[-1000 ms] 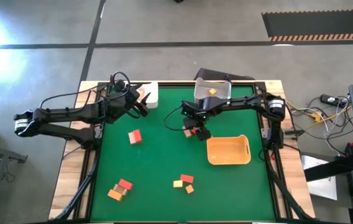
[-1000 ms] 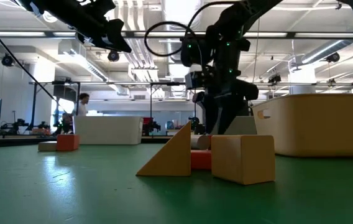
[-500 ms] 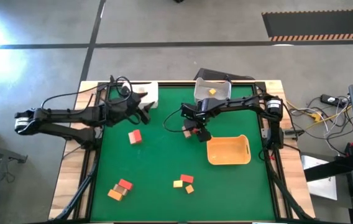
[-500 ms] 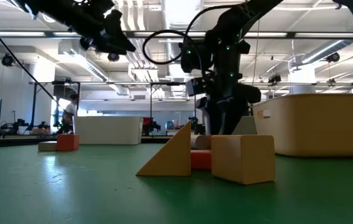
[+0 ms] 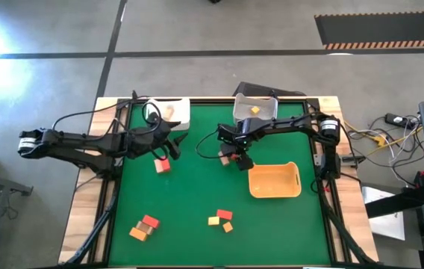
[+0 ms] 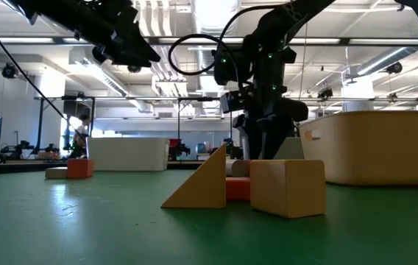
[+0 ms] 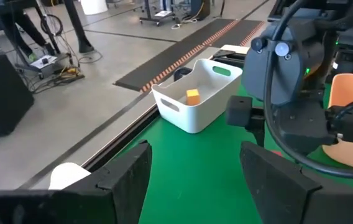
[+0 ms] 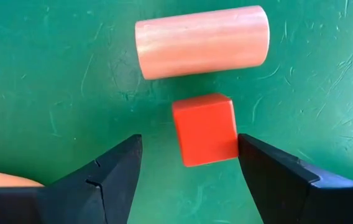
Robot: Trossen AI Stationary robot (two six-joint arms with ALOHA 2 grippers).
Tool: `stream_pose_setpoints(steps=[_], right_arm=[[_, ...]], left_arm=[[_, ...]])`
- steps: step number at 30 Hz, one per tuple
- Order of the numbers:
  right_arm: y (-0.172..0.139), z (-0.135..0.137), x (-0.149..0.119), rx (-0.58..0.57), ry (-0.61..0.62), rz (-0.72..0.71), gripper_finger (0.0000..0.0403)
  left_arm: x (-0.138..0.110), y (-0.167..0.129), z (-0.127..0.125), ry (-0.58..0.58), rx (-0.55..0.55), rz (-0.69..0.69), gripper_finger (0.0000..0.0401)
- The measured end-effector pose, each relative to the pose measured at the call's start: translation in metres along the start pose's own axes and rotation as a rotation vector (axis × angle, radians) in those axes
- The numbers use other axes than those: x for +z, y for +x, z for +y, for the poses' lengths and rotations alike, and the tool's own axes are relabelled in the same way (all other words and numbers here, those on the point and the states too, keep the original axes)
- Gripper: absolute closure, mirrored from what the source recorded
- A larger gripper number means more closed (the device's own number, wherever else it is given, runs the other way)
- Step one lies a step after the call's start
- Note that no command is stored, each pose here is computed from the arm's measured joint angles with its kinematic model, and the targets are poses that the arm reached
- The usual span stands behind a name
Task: Sort & place blocks by color
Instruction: Put the orange block into the yellow bin
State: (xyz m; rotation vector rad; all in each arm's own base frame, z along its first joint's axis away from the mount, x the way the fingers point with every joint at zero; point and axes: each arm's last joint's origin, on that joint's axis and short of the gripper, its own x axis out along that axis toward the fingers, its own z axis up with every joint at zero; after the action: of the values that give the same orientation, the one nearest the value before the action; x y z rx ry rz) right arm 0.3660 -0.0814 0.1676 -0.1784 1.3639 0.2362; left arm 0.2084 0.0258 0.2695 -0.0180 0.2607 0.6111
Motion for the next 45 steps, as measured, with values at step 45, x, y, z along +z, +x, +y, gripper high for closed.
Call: stream_pose_setpoints(steps=[45], right_arm=[[-0.018, 0.006, 0.011, -0.020, -0.032, 0.014, 0.0152]], left_arm=[[-0.001, 0.000, 0.000, 0.010, 0.004, 0.008, 0.0173]])
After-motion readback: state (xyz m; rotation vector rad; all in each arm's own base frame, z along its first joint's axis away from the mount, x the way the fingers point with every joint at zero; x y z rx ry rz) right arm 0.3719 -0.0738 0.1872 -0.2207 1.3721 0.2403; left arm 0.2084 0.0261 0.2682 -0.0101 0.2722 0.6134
